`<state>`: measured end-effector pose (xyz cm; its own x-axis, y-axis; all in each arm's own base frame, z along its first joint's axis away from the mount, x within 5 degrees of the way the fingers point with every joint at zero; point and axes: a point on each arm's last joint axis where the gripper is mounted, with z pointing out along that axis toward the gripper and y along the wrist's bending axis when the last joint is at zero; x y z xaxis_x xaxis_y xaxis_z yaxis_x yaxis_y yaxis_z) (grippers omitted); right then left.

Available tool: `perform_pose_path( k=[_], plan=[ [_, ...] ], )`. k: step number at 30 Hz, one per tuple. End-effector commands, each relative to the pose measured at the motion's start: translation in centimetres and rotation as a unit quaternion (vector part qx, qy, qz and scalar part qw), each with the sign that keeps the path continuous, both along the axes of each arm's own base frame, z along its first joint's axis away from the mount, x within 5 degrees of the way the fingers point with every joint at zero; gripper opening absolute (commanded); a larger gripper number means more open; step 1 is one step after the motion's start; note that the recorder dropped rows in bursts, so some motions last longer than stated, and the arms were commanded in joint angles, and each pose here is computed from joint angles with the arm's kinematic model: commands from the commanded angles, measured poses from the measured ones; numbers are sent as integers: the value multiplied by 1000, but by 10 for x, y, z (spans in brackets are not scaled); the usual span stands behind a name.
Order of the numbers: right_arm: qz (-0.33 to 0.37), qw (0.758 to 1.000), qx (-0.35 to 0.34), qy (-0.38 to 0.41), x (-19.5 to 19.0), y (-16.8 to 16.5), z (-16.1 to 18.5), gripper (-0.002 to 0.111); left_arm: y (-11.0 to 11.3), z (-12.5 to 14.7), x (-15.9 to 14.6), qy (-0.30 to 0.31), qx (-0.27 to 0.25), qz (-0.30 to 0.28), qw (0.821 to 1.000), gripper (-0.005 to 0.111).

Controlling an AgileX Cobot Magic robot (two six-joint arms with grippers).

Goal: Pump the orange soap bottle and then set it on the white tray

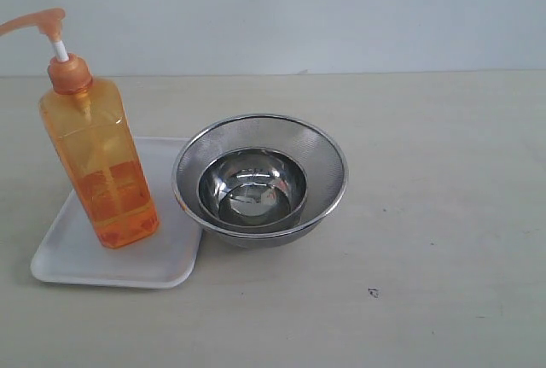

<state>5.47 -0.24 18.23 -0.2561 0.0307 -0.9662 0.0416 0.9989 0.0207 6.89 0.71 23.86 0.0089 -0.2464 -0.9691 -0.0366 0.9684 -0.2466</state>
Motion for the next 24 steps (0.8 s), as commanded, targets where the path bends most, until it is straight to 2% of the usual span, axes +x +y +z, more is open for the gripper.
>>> perform_pose_path(
  k=[1,21,24],
  plan=[
    [-2,1000,-9,-2,0,-1,0,38,0,-1,-1,-1,-6,1,1000,5],
    [-2,1000,-8,-2,0,-1,0,38,1,-1,-1,-1,-6,4,1000,5],
    [-2,1000,-10,-2,0,-1,0,38,-7,1,-1,-9,-6,-42,999,5]
  ],
)
